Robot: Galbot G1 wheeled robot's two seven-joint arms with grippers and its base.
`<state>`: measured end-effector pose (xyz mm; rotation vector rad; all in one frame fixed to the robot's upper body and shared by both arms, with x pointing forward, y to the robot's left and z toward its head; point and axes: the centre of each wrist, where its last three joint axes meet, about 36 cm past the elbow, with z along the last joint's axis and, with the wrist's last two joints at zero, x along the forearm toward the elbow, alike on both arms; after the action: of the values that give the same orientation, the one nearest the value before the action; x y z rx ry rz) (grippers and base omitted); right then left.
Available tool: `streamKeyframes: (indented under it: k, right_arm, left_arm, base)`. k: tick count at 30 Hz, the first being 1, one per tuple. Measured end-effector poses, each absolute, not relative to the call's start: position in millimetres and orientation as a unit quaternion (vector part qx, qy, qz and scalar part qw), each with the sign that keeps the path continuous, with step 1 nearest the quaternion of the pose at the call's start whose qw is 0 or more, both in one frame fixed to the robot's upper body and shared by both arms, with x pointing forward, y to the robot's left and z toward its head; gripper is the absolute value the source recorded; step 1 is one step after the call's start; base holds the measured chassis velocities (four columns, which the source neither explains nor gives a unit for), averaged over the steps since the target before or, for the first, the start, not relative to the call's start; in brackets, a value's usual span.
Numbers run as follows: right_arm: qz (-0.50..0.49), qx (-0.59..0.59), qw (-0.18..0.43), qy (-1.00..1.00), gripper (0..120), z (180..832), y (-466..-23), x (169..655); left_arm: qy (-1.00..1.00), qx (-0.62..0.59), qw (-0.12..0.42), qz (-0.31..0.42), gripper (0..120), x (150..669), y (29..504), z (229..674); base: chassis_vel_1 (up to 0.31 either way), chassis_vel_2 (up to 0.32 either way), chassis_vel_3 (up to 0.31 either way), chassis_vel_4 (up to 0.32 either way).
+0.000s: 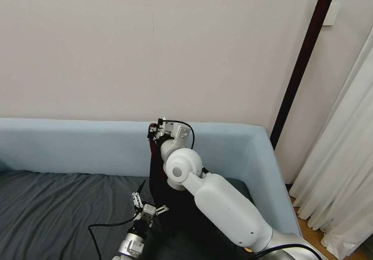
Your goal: Pick up the clothes from the sofa and hang them on the clothes hanger.
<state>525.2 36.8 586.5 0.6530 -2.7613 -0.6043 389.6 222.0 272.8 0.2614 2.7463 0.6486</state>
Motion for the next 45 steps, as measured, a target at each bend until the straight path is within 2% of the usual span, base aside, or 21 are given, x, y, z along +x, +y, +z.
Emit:
streamKeyframes:
  k: [11, 26, 31, 32, 36, 39, 40, 41, 43, 45]
  right_arm:
    - [-0.204, 0.219, 0.119, -0.947, 0, 583.8, 32.7, 529.1]
    - [-0.205, 0.219, 0.116, -0.947, 0, 586.1, 25.9, 528.8]
    - [-0.205, 0.225, 0.116, -0.946, 0, 586.8, 29.5, 525.1]
    - [-0.205, 0.225, 0.116, -0.946, 0, 586.8, 29.5, 525.1]
    - [-0.203, 0.228, 0.117, -0.945, 0, 585.9, 30.7, 520.6]
    - [-0.203, 0.229, 0.116, -0.945, 0, 586.1, 30.7, 519.8]
    - [-0.203, 0.228, 0.117, -0.945, 0, 586.0, 30.5, 519.5]
    - [-0.202, 0.228, 0.117, -0.945, 0, 586.1, 30.2, 519.2]
    - [-0.202, 0.228, 0.117, -0.945, 0, 586.0, 29.9, 519.1]
    - [-0.201, 0.226, 0.117, -0.946, 0, 585.5, 29.1, 519.3]
  left_arm:
    - [0.958, 0.085, 0.161, 0.222, 94, 434.1, 196.5, 263.9]
    - [0.966, 0.073, 0.15, 0.2, 87, 447.7, 161.5, 244.5]
    - [0.966, 0.071, 0.159, 0.193, 72, 454.9, 149.8, 242.3]
    - [0.966, 0.071, 0.159, 0.193, 72, 454.9, 149.8, 242.3]
    - [0.967, 0.062, 0.168, 0.183, 55, 460.1, 146.7, 245.8]
    - [0.967, 0.061, 0.171, 0.181, 51, 460.8, 146.9, 247.3]
    - [0.967, 0.06, 0.173, 0.18, 41, 461.2, 146.9, 248.5]
    - [0.966, 0.058, 0.177, 0.178, 35, 461.9, 147.9, 250.6]
    - [0.966, 0.057, 0.179, 0.177, 32, 461.8, 148.9, 251.9]
    - [0.966, 0.055, 0.181, 0.177, 21, 457.3, 152.3, 252.4]
  base:
    - [0.0, 0.0, 0.0, 0.0]
    - [0.0, 0.0, 0.0, 0.0]
    - [0.0, 0.0, 0.0, 0.0]
    - [0.0, 0.0, 0.0, 0.0]
    - [0.0, 0.0, 0.0, 0.0]
    - [0.0, 0.0, 0.0, 0.0]
    - [0.0, 0.0, 0.0, 0.0]
    - [0.0, 0.0, 0.0, 0.0]
    - [0.0, 0.0, 0.0, 0.0]
    - [0.0, 0.0, 0.0, 0.0]
